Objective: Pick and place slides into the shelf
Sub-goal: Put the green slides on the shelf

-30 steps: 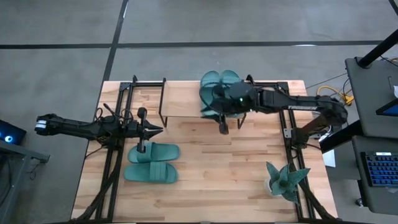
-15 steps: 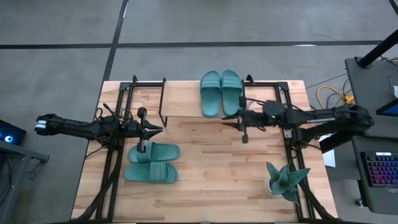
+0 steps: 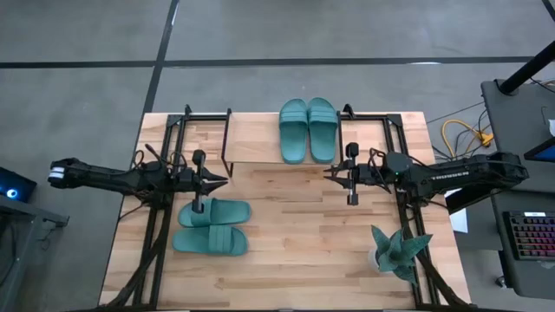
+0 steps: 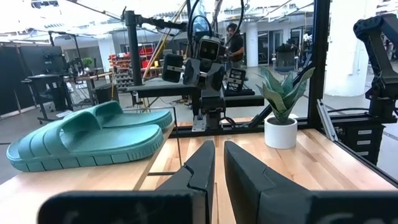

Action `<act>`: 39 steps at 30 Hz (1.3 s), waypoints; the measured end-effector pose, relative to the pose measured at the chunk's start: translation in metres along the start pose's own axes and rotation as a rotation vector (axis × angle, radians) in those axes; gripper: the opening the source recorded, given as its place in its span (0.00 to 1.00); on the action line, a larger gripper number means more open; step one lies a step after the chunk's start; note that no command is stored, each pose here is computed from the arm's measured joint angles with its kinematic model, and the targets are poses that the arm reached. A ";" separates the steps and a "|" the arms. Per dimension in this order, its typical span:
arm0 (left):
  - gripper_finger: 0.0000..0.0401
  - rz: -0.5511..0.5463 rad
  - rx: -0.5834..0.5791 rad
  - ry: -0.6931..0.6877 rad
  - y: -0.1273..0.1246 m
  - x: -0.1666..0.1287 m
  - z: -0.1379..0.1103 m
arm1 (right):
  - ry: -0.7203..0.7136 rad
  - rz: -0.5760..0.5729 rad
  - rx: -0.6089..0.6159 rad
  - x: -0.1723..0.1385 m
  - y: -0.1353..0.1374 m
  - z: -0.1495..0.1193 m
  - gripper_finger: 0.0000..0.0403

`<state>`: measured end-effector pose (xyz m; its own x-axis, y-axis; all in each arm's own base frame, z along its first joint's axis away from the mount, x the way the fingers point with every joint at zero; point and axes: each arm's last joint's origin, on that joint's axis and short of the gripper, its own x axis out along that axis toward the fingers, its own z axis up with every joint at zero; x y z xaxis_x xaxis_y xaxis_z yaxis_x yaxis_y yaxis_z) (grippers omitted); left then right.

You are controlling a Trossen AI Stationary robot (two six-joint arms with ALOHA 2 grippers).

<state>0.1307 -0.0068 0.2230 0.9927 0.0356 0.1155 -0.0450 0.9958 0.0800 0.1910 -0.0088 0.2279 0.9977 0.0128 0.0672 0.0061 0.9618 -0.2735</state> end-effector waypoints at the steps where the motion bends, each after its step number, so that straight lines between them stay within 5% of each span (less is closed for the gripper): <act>1: 0.06 0.000 -0.001 0.004 0.000 0.000 0.000 | 0.006 0.001 -0.006 0.000 0.000 -0.001 0.17; 6: 0.08 -0.004 -0.089 0.026 -0.001 0.003 -0.003 | 0.001 0.000 -0.066 0.000 0.000 -0.001 0.18; 13: 0.30 0.001 -0.267 0.085 -0.002 0.009 -0.010 | 0.003 0.001 -0.074 0.000 0.000 -0.001 0.17; 18: 0.39 0.009 -0.510 0.083 -0.002 0.013 -0.004 | -0.007 -0.002 -0.096 0.000 0.000 0.000 0.18; 24: 0.40 -0.007 -0.696 0.111 -0.003 0.014 -0.005 | -0.027 -0.009 -0.100 0.000 -0.001 0.002 0.19; 39: 0.40 -0.048 -1.090 0.489 -0.010 0.003 -0.028 | -0.024 -0.008 -0.096 0.000 0.000 0.001 0.19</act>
<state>0.1369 -0.0146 0.1948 0.9390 -0.2100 -0.2723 -0.1223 0.5363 -0.8351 0.1912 -0.0089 0.2292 0.9956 0.0128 0.0925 0.0218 0.9312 -0.3638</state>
